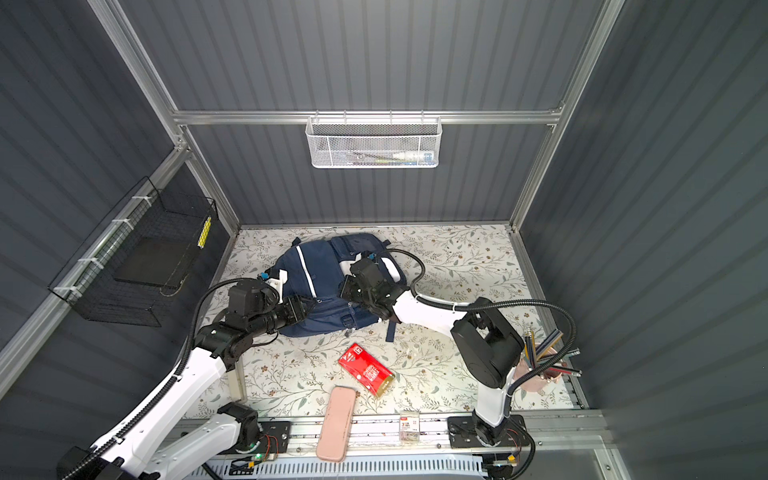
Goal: Pack the student bag
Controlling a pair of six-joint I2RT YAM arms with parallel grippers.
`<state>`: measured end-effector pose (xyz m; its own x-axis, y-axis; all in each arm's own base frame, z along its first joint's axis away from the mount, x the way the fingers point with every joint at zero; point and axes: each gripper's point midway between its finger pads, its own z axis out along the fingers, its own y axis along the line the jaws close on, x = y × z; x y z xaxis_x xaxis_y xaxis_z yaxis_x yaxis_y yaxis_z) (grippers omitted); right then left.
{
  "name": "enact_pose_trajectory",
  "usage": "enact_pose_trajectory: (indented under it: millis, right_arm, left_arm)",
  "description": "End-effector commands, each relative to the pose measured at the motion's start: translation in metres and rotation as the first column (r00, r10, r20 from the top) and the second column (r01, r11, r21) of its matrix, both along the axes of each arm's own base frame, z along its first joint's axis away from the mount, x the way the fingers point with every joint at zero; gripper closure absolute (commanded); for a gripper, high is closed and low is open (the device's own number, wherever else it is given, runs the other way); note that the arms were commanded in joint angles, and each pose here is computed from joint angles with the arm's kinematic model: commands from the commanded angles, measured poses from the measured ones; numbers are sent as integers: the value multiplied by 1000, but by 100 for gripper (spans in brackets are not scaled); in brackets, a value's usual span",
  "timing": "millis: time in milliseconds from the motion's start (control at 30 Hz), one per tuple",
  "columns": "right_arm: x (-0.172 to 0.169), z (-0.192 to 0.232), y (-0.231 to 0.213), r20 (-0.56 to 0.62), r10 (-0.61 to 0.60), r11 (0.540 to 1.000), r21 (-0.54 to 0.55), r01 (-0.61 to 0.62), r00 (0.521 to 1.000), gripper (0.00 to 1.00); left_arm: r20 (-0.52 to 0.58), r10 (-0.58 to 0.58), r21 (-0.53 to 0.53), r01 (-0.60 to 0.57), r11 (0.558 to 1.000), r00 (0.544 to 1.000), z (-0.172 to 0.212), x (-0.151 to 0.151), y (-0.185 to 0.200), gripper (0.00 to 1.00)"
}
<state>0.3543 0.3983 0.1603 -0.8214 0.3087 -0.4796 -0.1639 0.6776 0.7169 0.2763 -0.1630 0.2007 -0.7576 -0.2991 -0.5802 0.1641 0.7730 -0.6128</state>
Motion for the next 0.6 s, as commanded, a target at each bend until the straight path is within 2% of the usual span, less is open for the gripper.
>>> enact_pose_trajectory:
  millis: [0, 100, 167, 233, 267, 300, 367, 400, 467, 567]
  right_arm:
    - [-8, 93, 26, 146, 47, 971, 227, -80, 988, 100]
    - [-14, 105, 35, 162, 80, 967, 228, -116, 984, 100]
    - [-16, 105, 36, 160, 87, 967, 225, -122, 983, 100]
    - [-18, 99, 35, 159, 99, 970, 206, -131, 982, 95]
    - [-19, 93, 34, 158, 111, 973, 181, -139, 981, 88]
    - [-22, 85, 33, 148, 125, 976, 157, -149, 981, 77]
    - [-26, 69, 25, 138, 132, 981, 120, -149, 982, 64]
    - [-28, 61, 19, 132, 133, 984, 102, -147, 982, 55]
    - [-31, 54, 7, 151, 157, 984, 56, -167, 976, 44]
    - [-36, 55, -11, 253, 258, 963, -140, -229, 932, 38]
  left_arm:
    - [63, -16, 24, 15, 1000, 998, 5, 13, -6, 47]
    - [76, -34, 15, 33, 999, 997, 5, 18, -14, 45]
    - [82, -37, 34, 34, 999, 996, 3, 20, -17, 33]
    - [67, -19, 67, 15, 998, 998, -3, 21, -14, 30]
    - [55, 9, 79, -13, 997, 998, -8, 22, -9, 33]
    - [56, 28, 82, -33, 996, 998, -9, 23, -6, 40]
    - [59, 52, 87, -57, 995, 997, -9, 25, -3, 59]
    - [52, 60, 94, -65, 993, 997, -10, 26, -2, 65]
    - [47, 61, 104, -66, 992, 997, -11, 29, -2, 79]
    - [44, 69, 124, -74, 990, 997, -14, 32, 0, 79]
